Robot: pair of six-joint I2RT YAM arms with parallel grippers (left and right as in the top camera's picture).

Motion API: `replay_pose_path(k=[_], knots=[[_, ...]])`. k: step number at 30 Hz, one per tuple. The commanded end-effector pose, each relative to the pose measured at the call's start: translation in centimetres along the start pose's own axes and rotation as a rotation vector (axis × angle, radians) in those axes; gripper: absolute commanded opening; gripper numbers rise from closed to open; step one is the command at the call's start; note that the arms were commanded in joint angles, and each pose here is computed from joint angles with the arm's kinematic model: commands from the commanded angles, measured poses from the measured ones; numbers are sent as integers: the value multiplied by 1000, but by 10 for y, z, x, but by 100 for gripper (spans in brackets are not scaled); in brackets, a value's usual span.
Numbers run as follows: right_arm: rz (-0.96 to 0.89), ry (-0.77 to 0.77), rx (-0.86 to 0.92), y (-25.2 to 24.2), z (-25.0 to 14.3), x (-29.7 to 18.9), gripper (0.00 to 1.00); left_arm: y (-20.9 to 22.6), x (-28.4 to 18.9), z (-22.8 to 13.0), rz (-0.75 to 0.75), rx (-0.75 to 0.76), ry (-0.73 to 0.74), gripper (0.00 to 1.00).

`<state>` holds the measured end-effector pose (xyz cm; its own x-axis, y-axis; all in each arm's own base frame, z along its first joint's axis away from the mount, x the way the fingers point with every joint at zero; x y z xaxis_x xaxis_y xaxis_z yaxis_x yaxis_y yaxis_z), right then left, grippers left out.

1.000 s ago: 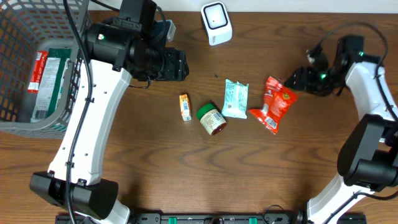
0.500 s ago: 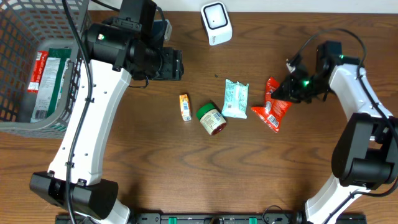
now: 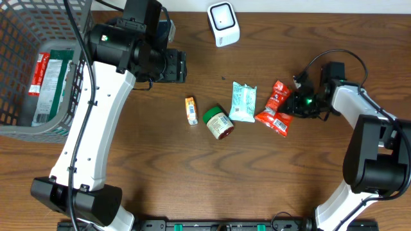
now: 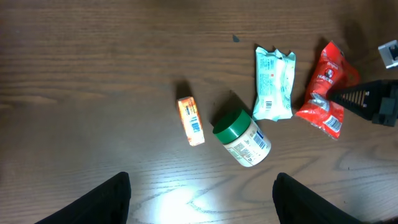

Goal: Scan the item barcode
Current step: 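Release the red bag and raise the right gripper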

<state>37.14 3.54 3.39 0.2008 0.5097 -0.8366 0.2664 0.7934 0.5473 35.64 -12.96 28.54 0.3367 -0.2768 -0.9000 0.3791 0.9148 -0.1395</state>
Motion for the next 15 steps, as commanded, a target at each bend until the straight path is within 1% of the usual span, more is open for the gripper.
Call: replay_pose_path(k=[1, 5, 8, 12, 15], knots=[[31, -65, 8, 14, 27, -19, 17, 3, 2, 0, 15, 19, 7, 73], [272, -16, -23, 71, 33, -49, 17, 3, 2, 0, 15, 19, 8, 73], [341, 43, -5, 86, 23, -54, 13, 3, 2, 0, 15, 19, 9, 73], [243, 111, -10, 74, 0, -38, 5, 3, 2, 0, 15, 19, 9, 73], [87, 152, -10, 50, -20, -18, 4, 3, 2, 0, 15, 19, 8, 73]])
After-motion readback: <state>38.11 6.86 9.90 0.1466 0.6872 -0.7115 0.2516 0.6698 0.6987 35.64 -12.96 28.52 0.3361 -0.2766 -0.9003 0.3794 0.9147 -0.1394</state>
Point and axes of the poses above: each gripper's point midway between its finger pads, its own x axis out along the fingers, its own y axis along the line the jaws close on, z = x × y, the point moved 2 cm from there along -x, back along the fingers, and after that the axes turned 15 degrees about x, right-handed, at the moved point
